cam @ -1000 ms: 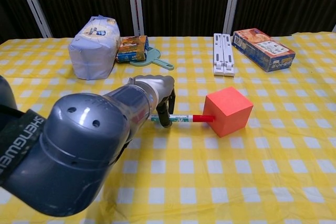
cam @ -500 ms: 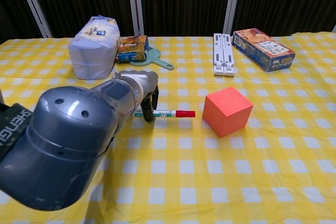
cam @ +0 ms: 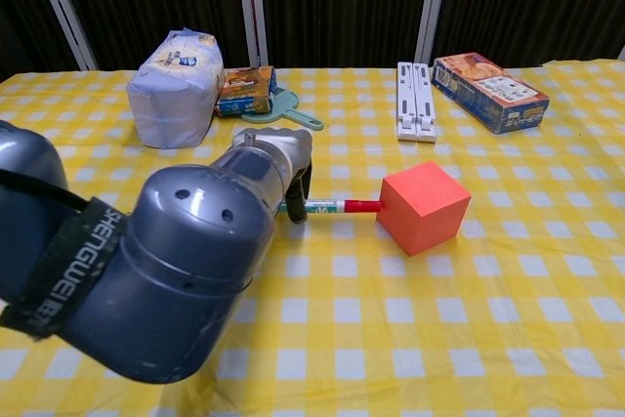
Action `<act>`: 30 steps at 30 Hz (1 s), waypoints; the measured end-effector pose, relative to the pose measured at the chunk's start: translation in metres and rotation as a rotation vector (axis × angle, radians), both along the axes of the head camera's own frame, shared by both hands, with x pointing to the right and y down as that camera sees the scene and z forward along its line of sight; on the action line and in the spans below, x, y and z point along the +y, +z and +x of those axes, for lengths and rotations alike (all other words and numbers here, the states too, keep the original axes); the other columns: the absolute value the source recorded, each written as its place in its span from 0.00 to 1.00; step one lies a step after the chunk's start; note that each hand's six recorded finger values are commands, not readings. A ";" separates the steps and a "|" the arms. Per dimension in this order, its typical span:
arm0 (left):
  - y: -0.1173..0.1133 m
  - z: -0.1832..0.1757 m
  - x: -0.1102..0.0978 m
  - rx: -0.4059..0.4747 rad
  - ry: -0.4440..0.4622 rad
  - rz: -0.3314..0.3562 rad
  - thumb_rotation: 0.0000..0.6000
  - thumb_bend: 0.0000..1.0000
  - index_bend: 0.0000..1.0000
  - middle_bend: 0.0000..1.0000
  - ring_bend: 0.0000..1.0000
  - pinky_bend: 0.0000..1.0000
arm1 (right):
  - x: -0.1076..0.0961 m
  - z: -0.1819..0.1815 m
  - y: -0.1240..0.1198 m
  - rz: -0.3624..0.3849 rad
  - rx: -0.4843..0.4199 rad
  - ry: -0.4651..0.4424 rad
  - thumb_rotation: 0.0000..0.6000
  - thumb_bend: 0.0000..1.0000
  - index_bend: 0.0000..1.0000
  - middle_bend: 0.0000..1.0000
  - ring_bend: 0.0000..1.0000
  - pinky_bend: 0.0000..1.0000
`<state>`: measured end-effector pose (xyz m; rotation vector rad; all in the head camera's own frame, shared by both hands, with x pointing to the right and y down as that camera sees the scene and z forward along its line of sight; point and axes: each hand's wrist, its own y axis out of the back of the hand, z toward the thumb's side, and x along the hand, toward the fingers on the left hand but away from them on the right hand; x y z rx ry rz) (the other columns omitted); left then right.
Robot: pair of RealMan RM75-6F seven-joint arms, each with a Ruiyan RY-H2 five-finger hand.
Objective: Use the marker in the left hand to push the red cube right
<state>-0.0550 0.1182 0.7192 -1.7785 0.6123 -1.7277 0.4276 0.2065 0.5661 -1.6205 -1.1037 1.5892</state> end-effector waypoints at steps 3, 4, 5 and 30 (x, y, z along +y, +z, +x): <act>0.001 0.012 0.000 0.008 0.011 0.002 1.00 0.50 0.62 0.19 0.02 0.12 | 0.000 0.000 0.000 0.000 0.000 0.002 1.00 0.30 0.00 0.00 0.00 0.00; 0.002 0.016 0.001 0.013 0.014 0.002 1.00 0.50 0.62 0.19 0.02 0.12 | 0.000 0.001 0.000 0.001 0.000 0.002 1.00 0.30 0.00 0.00 0.00 0.00; 0.002 0.021 0.001 0.019 0.017 0.002 1.00 0.50 0.62 0.19 0.02 0.12 | 0.000 0.001 0.000 0.001 0.000 0.003 1.00 0.30 0.00 0.00 0.00 0.00; -0.001 0.056 0.000 0.046 -0.001 0.037 1.00 0.50 0.62 0.19 0.02 0.12 | 0.001 0.006 -0.004 0.006 0.003 0.019 1.00 0.30 0.00 0.00 0.00 0.00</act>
